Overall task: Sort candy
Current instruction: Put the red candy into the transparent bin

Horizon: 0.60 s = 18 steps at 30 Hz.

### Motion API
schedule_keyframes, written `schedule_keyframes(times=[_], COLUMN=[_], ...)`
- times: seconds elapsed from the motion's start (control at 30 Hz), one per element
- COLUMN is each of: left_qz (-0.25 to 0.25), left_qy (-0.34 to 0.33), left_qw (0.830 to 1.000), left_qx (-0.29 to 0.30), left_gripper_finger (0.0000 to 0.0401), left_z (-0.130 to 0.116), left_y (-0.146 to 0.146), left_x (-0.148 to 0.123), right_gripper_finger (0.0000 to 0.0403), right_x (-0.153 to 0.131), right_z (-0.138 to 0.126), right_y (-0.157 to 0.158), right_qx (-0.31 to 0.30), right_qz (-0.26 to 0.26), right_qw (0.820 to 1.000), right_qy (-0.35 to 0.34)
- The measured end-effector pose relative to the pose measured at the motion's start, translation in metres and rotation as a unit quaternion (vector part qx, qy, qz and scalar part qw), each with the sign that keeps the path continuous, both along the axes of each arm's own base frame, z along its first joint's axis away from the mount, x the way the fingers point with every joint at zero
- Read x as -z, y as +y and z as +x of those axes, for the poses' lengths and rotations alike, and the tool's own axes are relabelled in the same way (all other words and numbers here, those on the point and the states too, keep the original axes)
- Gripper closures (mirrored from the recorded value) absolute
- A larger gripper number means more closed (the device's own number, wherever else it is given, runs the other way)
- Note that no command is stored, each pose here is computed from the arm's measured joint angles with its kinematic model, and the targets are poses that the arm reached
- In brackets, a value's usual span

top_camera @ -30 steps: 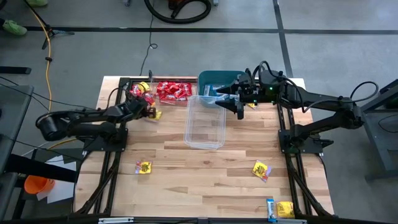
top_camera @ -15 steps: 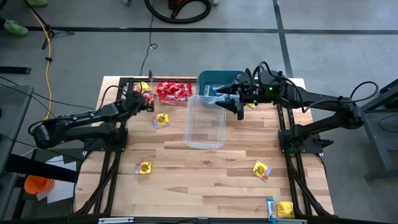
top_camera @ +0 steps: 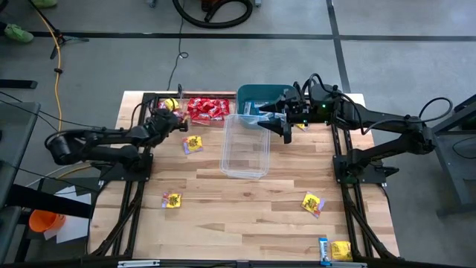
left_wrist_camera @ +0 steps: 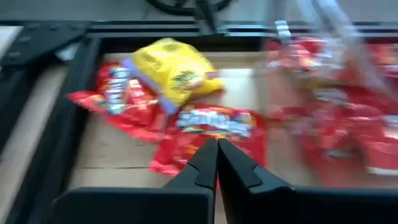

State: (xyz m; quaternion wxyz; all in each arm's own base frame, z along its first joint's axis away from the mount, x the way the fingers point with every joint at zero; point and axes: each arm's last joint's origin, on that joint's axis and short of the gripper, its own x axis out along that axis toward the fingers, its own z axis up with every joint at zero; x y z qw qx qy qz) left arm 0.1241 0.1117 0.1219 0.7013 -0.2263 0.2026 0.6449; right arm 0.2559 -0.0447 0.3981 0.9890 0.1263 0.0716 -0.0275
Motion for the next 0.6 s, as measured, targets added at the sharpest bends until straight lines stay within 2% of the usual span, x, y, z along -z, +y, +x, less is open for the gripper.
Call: schedule_keyframes(times=[0.13,0.3,0.6], left_qz=[0.023,0.051,0.004], left_qy=[-0.001,-0.016,0.003], left_qw=[0.999,0.998,1.000], left_qx=[-0.024,-0.012,-0.007], left_gripper_finger=[0.0401,0.0401,0.0401], left_z=[0.002,0.009,0.011], left_y=[0.003,0.009,0.013], left_x=[0.001,-0.001,0.019], right_gripper_finger=[0.0114,0.0114,0.0114], right_x=[0.000,0.000,0.000], right_z=[0.000,0.000,0.000], right_y=[0.000,-0.001,-0.001], right_qx=[0.000,0.015,0.022], right_qz=[0.000,-0.002,0.015], right_qw=[1.000,1.000,1.000], right_qy=[0.000,0.000,-0.001])
